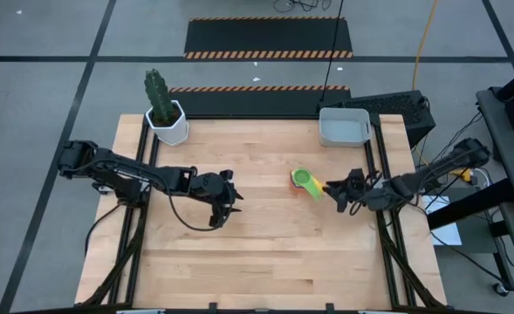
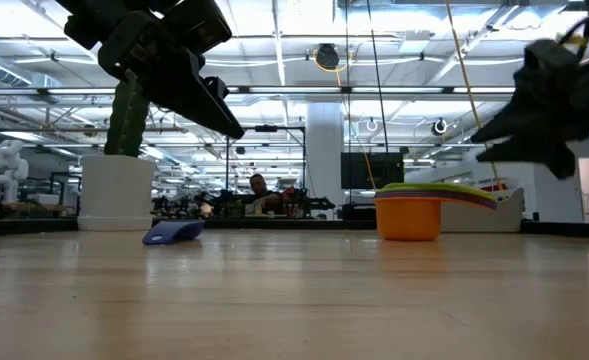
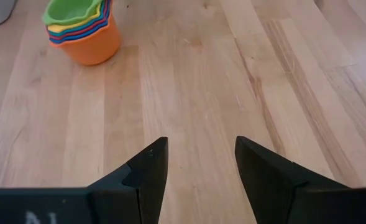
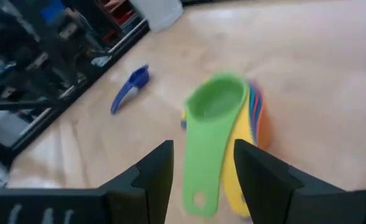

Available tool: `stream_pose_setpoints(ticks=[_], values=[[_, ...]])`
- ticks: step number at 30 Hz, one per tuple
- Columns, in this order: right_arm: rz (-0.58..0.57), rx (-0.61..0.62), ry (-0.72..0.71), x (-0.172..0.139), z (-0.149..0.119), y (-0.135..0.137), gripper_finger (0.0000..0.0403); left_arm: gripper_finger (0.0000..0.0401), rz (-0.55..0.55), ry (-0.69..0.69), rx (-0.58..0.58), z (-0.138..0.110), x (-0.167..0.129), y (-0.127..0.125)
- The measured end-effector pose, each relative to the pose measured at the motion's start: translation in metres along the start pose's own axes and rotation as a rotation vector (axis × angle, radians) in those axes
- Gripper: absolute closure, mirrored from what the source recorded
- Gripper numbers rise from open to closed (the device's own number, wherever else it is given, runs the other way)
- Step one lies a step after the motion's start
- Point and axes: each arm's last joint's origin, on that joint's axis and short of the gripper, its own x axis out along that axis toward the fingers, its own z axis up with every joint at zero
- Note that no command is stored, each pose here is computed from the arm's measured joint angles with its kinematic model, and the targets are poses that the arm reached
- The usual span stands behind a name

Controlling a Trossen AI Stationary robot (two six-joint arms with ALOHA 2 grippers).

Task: Nest measuring cups in basket
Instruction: Stack the green measuring cup on top of the yellow measuring cup

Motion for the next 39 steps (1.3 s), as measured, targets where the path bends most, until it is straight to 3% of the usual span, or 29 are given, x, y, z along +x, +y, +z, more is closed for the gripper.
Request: stream_pose_setpoints(ticks=[7,12,20,28,39], values=[[-0.067,-0.191,0.014,-0.001,0.033,0.036,0.0241,0.0213,0.003,-0.015,-0.012,0.001,0.000,0.001],[-0.178,-0.321,0.184,0.018,0.036,0.052,0.0229,0.0213,0.022,-0.057,-0.025,0.005,0.000,0.007],[-0.322,-0.392,0.376,0.051,0.036,0.058,0.0147,0.0213,0.051,-0.070,-0.045,0.005,-0.001,0.017],[-0.350,-0.482,0.400,0.057,0.041,0.056,0.0075,0.0213,0.051,-0.063,-0.049,0.005,-0.001,0.017],[-0.333,-0.477,0.444,0.058,0.039,0.052,0.0022,0.0212,0.054,-0.077,0.001,0.006,-0.001,0.017]])
